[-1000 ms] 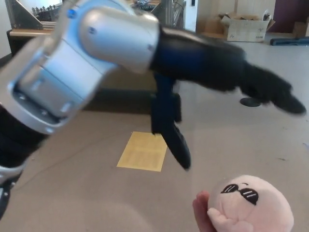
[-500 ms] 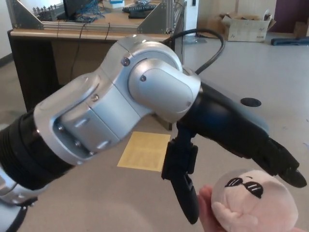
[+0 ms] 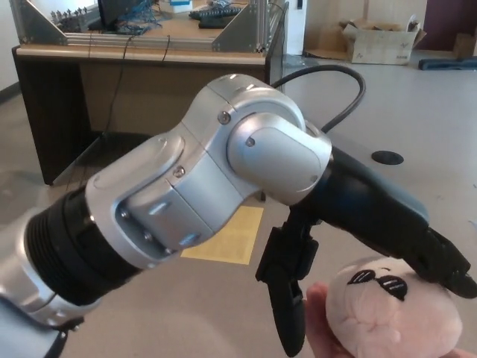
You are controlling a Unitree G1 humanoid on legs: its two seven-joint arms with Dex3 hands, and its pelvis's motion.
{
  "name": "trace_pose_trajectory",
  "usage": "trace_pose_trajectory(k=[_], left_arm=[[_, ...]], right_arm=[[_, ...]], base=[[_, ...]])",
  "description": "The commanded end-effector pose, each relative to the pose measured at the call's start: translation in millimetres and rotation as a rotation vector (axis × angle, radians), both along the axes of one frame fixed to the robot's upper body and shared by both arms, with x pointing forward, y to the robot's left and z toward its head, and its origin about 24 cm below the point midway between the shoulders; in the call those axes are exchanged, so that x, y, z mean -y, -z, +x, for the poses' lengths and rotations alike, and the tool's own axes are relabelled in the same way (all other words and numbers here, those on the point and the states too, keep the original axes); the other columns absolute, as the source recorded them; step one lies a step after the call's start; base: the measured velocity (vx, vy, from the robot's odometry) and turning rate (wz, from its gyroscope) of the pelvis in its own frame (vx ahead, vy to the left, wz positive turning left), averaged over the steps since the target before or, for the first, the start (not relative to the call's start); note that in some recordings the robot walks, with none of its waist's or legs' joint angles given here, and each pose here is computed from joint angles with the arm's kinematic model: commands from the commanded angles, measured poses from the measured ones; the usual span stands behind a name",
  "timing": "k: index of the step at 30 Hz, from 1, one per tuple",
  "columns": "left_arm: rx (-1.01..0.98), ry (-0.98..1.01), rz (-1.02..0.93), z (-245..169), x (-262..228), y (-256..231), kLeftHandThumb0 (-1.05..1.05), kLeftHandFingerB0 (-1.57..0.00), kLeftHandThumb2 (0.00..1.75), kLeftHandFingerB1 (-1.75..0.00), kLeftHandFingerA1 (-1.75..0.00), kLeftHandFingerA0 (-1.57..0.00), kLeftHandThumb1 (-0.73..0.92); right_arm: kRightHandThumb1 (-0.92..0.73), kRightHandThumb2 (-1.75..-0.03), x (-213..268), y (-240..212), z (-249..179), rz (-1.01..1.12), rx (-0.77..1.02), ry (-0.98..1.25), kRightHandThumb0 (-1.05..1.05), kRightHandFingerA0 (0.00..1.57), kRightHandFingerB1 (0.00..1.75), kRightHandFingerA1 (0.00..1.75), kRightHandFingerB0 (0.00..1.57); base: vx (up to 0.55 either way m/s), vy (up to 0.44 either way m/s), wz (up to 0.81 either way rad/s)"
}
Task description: The robot extends its left hand to pick up an emotional support dumpling from the palm of a person and brings its hand down by its side. Then it extends its arm again to hand the dumpling back to the person.
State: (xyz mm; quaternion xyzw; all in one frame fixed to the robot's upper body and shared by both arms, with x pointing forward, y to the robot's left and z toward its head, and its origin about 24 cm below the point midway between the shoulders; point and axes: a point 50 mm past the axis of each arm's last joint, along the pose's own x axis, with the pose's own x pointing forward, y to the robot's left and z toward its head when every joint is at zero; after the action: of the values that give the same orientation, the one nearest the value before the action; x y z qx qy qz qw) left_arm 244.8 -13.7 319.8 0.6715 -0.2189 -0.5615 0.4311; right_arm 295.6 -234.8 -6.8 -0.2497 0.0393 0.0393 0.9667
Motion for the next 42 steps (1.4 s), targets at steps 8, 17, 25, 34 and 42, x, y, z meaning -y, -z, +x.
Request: trace_pose_trajectory(k=[8, 17, 25, 34, 42], left_arm=[[0.162, -0.006, -0.098, 9, 2, 3, -1.05, -0.02, 0.70, -0.11, -0.83, 0.00, 0.16], [0.213, 0.012, -0.131, 14, 4, 18, -1.05, 0.00, 0.84, -0.28, -0.85, 0.00, 0.16], [0.144, -0.001, -0.188, 19, 5, 36, 1.05, 0.00, 0.00, -0.18, -0.92, 0.00, -0.73], [0.051, -0.009, -0.245, 20, 5, 47, -0.34, -0.86, 0.57, -0.46, -0.79, -0.89, 0.54], [0.081, -0.009, -0.291, 23, 1, 50, -0.42, -0.89, 0.58, -0.45, -0.78, -0.93, 0.53]], right_arm=[[-0.63, -0.57, 5, -5, 2, -0.006, 0.018, 0.000, -0.41, 0.68, 0.40, 0.49, 0.54], [-0.63, -0.57, 4, -8, 6, -0.008, 0.025, -0.003, -0.41, 0.68, 0.40, 0.49, 0.54], [-0.63, -0.57, 3, -10, 8, -0.010, 0.029, -0.008, -0.41, 0.68, 0.40, 0.49, 0.54], [-0.76, -0.63, -11, 18, 6, -0.234, -0.061, 0.715, -0.76, 0.37, 0.43, 0.46, 0.53], [-0.76, -0.63, -13, 16, 7, -0.246, -0.058, 0.727, -0.76, 0.37, 0.43, 0.46, 0.53]], base=[[0.00, 0.000, 0.00], [0.00, 0.000, 0.00], [0.00, 0.000, 0.00], [0.00, 0.000, 0.00], [0.00, 0.000, 0.00]])
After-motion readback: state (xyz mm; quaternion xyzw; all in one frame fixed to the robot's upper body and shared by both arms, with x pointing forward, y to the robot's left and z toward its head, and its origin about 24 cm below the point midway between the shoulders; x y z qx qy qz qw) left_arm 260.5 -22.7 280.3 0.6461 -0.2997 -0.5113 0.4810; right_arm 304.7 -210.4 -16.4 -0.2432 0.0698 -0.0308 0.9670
